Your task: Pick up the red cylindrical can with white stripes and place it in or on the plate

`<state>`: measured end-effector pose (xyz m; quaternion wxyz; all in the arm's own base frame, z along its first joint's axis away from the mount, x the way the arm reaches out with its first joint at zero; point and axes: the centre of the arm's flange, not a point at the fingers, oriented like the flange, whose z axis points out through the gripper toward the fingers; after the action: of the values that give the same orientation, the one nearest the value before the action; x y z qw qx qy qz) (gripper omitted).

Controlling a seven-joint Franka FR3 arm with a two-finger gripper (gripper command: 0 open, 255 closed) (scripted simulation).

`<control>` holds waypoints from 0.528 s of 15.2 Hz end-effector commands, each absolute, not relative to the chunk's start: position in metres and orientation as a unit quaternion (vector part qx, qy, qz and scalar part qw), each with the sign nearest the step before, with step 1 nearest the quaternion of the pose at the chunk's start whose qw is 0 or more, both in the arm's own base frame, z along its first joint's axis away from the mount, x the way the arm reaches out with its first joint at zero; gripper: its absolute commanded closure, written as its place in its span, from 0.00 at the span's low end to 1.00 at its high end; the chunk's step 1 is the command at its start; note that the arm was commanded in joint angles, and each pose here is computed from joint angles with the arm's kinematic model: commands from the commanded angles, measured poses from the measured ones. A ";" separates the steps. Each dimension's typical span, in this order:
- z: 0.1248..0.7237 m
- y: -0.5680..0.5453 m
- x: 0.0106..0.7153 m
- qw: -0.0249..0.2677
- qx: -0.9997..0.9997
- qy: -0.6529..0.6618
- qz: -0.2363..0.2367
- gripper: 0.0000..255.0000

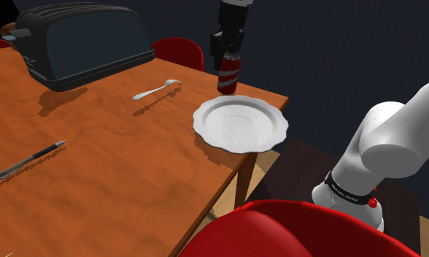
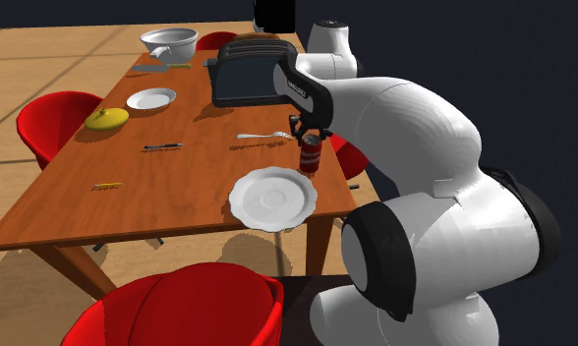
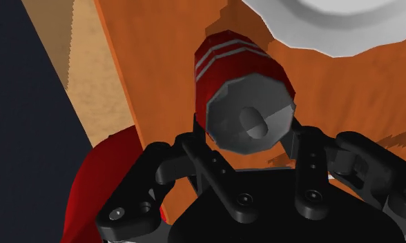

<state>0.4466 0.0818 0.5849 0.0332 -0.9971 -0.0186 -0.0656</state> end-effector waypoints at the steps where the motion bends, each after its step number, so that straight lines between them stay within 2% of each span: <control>1: 0.595 0.082 0.446 0.033 -0.997 -0.019 -0.066 1.00; 7: 0.614 0.082 0.446 0.033 -0.997 -0.019 -0.066 1.00; 8: 0.614 0.082 0.446 0.033 -0.997 -0.019 -0.066 0.00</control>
<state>0.4458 0.0824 0.6145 0.0332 -0.9971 -0.0187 -0.0657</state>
